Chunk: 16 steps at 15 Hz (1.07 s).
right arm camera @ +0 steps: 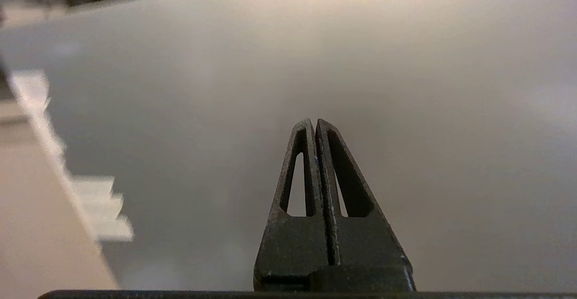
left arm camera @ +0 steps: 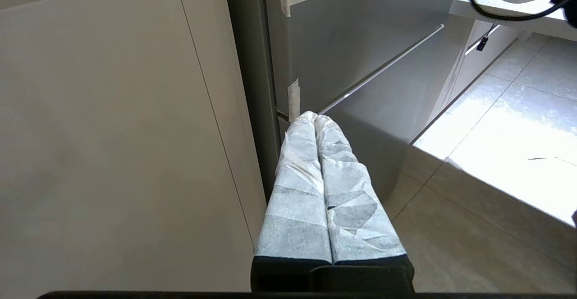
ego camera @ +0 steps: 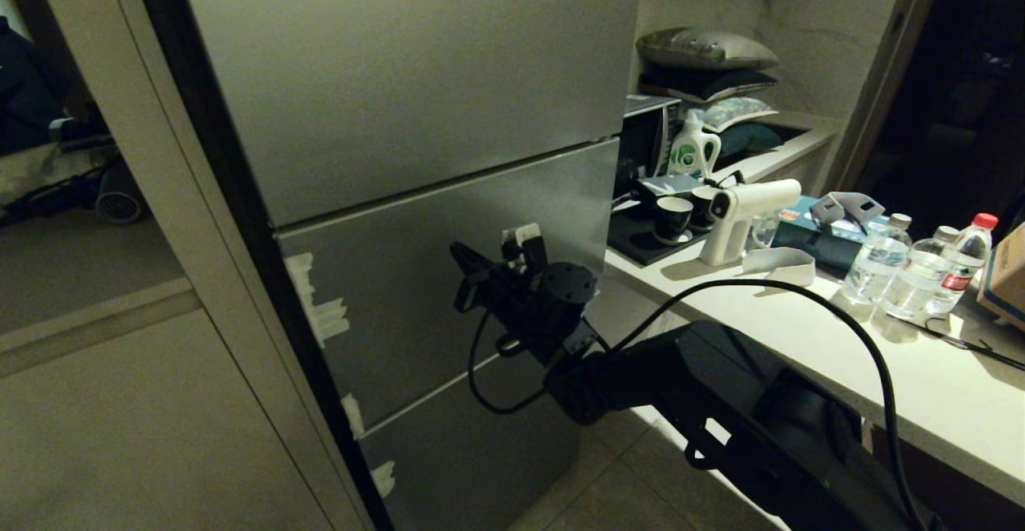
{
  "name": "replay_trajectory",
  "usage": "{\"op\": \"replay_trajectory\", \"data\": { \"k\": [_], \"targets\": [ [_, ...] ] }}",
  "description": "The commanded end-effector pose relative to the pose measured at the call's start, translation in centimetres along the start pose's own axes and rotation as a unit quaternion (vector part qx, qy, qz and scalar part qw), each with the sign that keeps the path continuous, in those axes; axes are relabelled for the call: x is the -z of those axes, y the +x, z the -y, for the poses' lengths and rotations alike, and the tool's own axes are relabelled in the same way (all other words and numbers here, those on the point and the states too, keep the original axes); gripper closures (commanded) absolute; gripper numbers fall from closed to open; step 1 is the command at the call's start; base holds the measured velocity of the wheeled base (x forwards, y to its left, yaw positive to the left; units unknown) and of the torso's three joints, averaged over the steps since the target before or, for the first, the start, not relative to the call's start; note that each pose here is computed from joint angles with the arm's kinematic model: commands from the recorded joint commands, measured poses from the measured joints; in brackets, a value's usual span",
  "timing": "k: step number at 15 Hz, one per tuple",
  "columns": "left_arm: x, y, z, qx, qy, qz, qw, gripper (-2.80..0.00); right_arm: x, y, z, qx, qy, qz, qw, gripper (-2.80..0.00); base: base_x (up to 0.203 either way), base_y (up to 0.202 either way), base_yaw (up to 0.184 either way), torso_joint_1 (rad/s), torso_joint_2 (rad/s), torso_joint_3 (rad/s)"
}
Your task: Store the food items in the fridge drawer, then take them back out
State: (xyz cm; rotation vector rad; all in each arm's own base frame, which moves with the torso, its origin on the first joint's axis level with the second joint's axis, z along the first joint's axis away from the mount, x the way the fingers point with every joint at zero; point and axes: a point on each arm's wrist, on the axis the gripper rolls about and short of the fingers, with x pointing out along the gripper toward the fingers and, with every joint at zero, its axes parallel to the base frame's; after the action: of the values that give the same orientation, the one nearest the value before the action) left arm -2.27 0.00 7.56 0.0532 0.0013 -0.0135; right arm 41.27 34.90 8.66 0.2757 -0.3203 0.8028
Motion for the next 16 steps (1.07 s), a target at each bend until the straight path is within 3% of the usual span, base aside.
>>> {"op": "replay_trajectory", "data": {
  "k": [1, 3, 6, 8, 10, 13, 16],
  "targets": [
    [0.0, 0.0, 0.0, 0.0, 0.0, 0.0, 1.0, 0.0, -3.4, -0.7, -0.6, 0.019, -0.003, 0.003, 1.0, 0.0, 0.0, 0.0, 0.0, 0.0, 0.0, 0.0],
    [0.0, 0.0, 0.0, 0.0, 0.0, 0.0, 1.0, 0.0, -7.9, -3.0, -1.6, 0.029, -0.004, -0.022, 0.999, 0.0, 0.0, 0.0, 0.0, 0.0, 0.0, 0.0],
    [0.0, 0.0, 0.0, 0.0, 0.0, 0.0, 1.0, 0.0, -19.7, -9.1, -3.7, 0.048, -0.012, -0.033, 0.998, 0.0, 0.0, 0.0, 0.0, 0.0, 0.0, 0.0],
    [0.0, 0.0, 0.0, 0.0, 0.0, -0.001, 1.0, 0.0, -26.4, -16.1, -3.5, 0.101, -0.03, -0.06, 0.993, 0.0, 0.0, 0.0, 0.0, 0.0, 0.0, 0.0],
    [0.0, 0.0, 0.0, 0.0, -0.001, -0.001, 1.0, 0.0, -30.0, -24.4, -2.4, 0.18, -0.064, -0.108, 0.976, 0.0, 0.0, 0.0, 0.0, 0.0, 0.0, 0.0],
    [0.0, 0.0, 0.0, 0.0, 0.0, -0.001, 1.0, 0.0, -30.4, -36.6, -3.9, 0.264, -0.107, -0.149, 0.947, 0.0, 0.0, 0.0, 0.0, 0.0, 0.0, 0.0],
    [0.0, 0.0, 0.0, 0.0, 0.0, -0.001, 1.0, 0.0, -26.5, -45.1, -6.9, 0.3, -0.134, -0.144, 0.934, 0.0, 0.0, 0.0, 0.0, 0.0, 0.0, 0.0]
  ]
}}
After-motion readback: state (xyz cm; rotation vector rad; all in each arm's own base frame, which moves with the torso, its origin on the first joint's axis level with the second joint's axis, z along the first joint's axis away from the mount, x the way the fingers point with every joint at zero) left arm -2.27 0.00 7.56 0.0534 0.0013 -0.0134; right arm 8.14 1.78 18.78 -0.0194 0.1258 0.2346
